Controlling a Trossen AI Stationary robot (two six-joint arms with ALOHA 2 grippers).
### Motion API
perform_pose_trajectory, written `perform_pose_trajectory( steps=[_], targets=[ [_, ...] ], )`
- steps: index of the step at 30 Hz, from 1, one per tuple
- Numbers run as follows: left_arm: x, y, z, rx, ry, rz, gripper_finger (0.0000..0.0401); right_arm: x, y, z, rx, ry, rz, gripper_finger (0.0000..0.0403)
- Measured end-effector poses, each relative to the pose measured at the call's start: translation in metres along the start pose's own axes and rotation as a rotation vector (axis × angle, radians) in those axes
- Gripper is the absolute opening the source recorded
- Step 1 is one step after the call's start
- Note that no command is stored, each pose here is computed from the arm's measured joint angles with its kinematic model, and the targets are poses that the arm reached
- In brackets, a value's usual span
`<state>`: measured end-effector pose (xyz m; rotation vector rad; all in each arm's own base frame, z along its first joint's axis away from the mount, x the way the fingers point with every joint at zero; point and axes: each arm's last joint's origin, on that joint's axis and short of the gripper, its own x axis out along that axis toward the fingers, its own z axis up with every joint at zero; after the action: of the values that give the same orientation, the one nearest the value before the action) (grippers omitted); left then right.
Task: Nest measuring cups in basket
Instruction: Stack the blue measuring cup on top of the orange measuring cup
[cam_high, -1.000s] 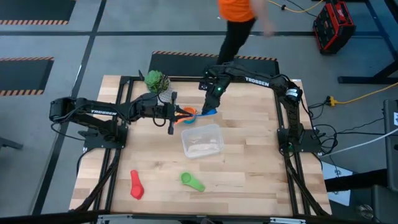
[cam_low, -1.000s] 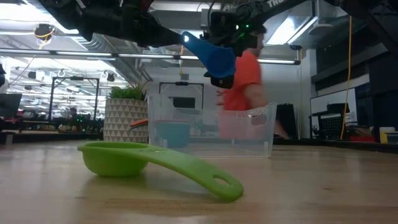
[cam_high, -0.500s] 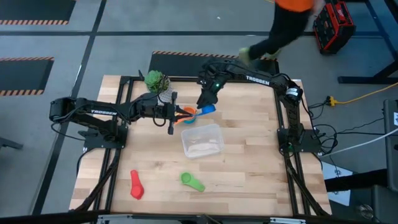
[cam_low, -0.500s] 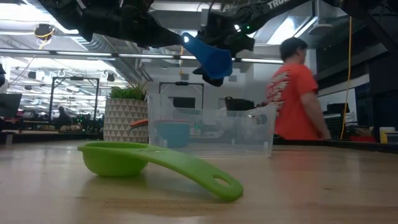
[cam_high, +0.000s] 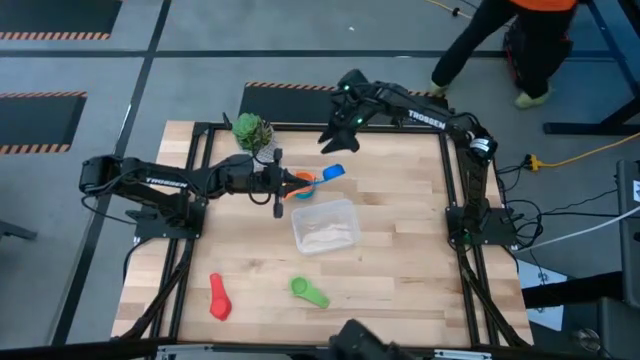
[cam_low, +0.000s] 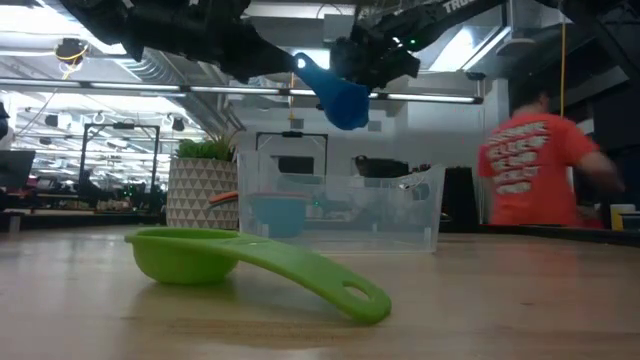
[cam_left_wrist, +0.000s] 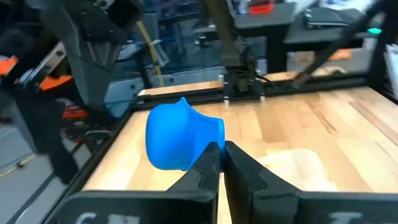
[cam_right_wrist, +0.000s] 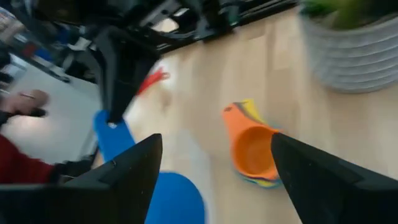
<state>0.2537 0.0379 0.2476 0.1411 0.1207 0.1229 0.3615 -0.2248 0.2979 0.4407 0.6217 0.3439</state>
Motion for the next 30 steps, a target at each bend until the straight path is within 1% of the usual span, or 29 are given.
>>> perform_pose_trajectory(
  steps=[4,7,12,15,18,22,24,27,30],
  targets=[
    [-0.001,-0.004,0.004,-0.084,-0.020,0.093,0.0003,-0.022,-0.009,0.001,-0.070,-0.023,-0.092,0.0305],
    [-0.005,-0.007,0.009,-0.173,-0.040,0.198,0.0002,-0.034,-0.017,-0.001,-0.107,-0.034,-0.129,0.0305],
    [-0.019,-0.013,0.022,-0.388,-0.115,0.358,0.0002,-0.048,-0.028,-0.002,-0.175,-0.043,-0.213,0.0305],
    [-0.028,-0.018,0.030,-0.536,-0.188,0.406,0.0002,-0.051,-0.032,-0.001,-0.184,-0.037,-0.286,0.0305],
    [-0.032,-0.026,0.031,-0.630,-0.208,0.477,0.0002,-0.052,-0.034,-0.001,-0.182,-0.020,-0.347,0.0305],
    [-0.037,-0.038,0.031,-0.738,-0.248,0.575,0.0002,-0.051,-0.034,-0.001,-0.186,-0.016,-0.363,0.0305],
    [-0.039,-0.043,0.030,-0.773,-0.258,0.615,0.0002,-0.048,-0.032,0.000,-0.191,-0.014,-0.359,0.0305],
    [-0.041,-0.050,0.027,-0.823,-0.258,0.640,0.0002,-0.045,-0.030,0.000,-0.207,-0.009,-0.353,0.0305],
    [-0.039,-0.056,0.021,-0.890,-0.251,0.660,0.0002,-0.042,-0.028,0.001,-0.249,0.001,-0.345,0.0305]
  ],
)
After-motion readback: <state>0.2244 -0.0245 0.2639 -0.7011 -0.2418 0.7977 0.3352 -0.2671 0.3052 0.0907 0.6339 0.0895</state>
